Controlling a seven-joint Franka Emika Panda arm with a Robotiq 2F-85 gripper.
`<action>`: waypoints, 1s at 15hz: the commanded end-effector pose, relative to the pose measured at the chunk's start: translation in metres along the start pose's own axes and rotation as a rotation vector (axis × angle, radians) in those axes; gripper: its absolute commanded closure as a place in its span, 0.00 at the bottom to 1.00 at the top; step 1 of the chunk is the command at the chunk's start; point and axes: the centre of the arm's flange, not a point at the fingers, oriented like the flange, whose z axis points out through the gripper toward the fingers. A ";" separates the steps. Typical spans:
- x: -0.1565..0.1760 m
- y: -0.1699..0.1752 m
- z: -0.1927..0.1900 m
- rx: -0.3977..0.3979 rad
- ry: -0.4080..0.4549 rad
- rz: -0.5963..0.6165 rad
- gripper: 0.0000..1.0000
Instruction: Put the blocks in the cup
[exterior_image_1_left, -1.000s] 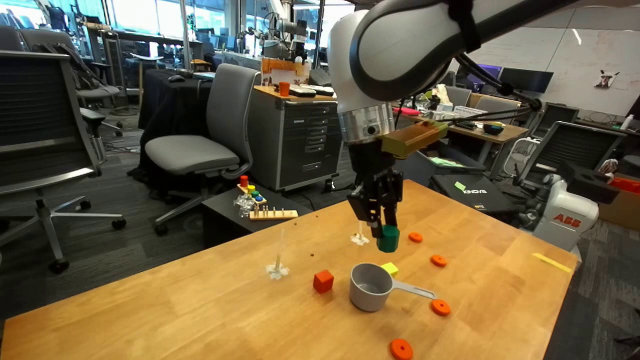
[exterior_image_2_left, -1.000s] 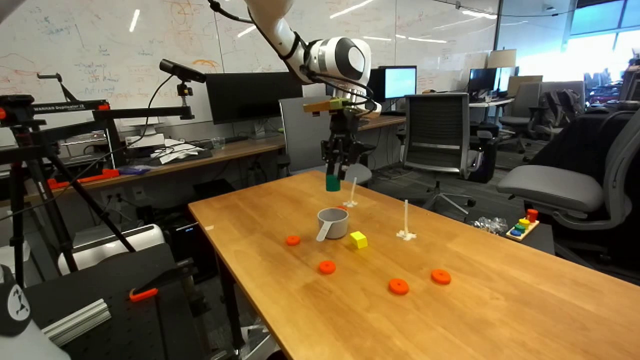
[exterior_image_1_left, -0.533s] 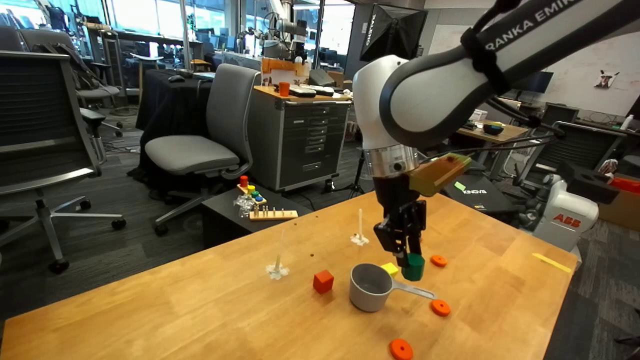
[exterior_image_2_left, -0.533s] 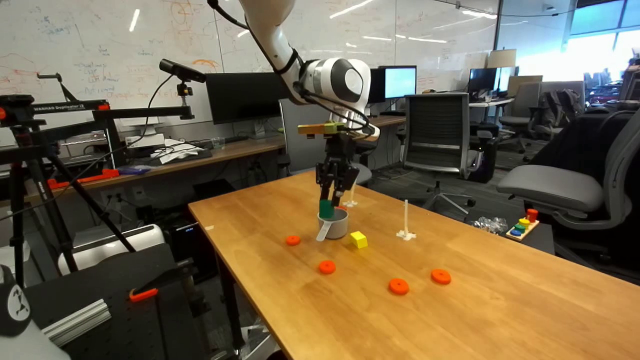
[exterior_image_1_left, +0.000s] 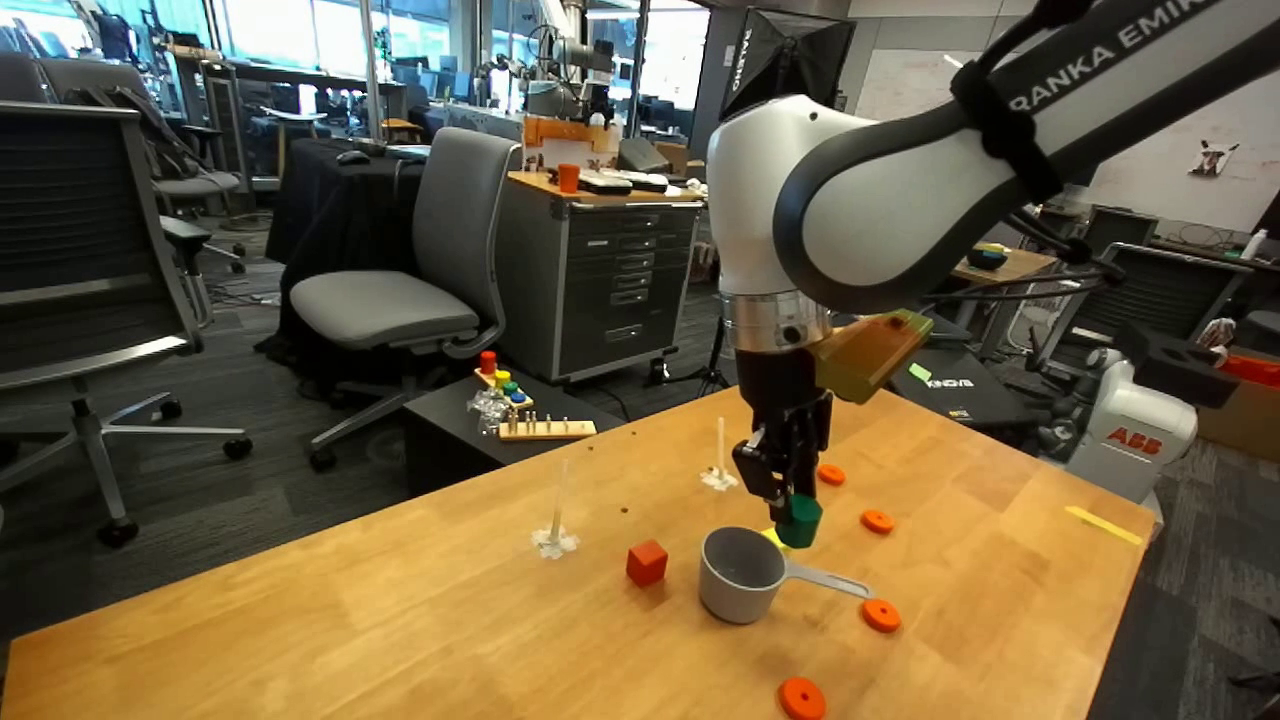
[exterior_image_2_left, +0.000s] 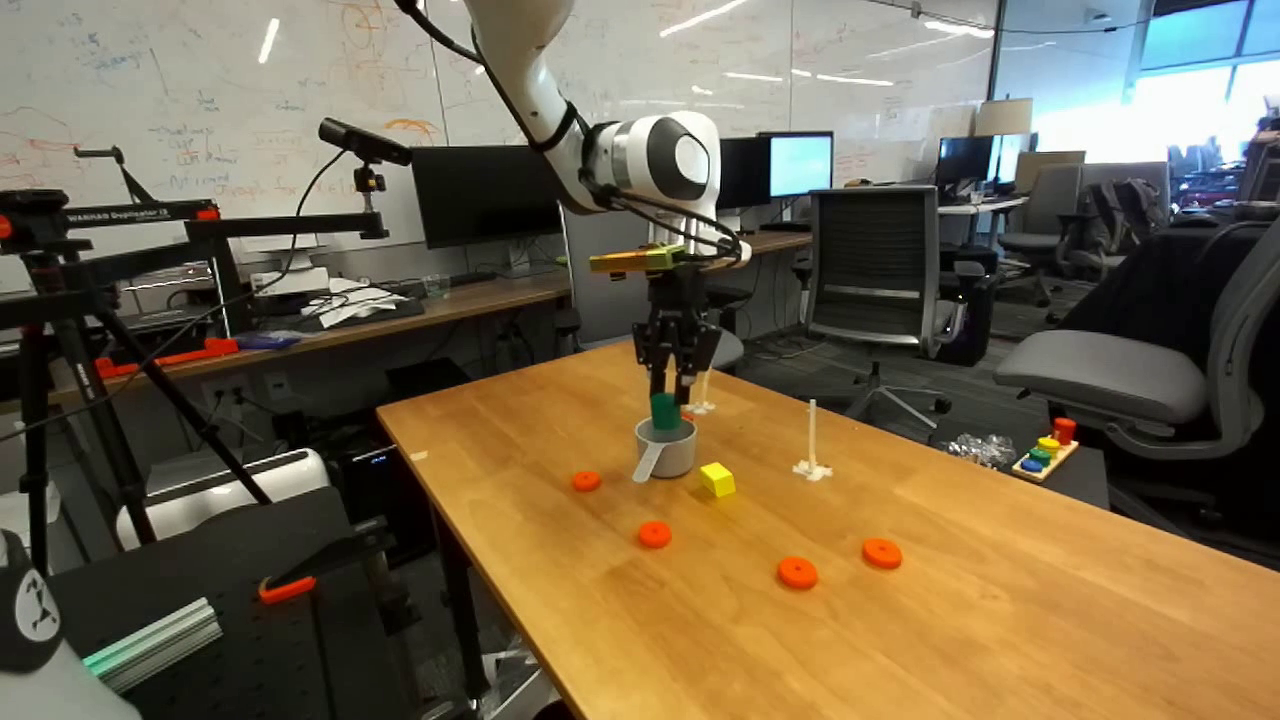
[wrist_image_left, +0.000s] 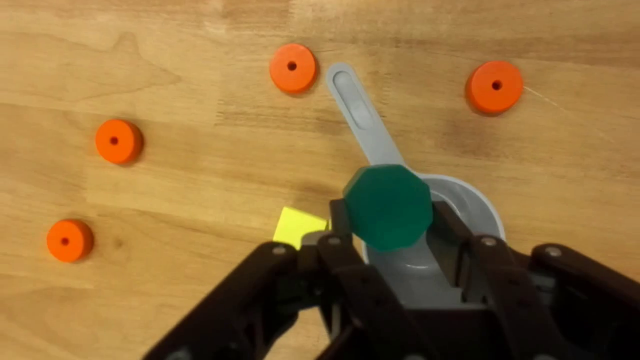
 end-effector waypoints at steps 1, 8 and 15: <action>-0.012 -0.001 -0.014 -0.009 0.040 -0.031 0.81; 0.000 -0.010 -0.012 -0.013 0.117 -0.117 0.81; 0.005 -0.015 -0.010 0.000 0.134 -0.164 0.81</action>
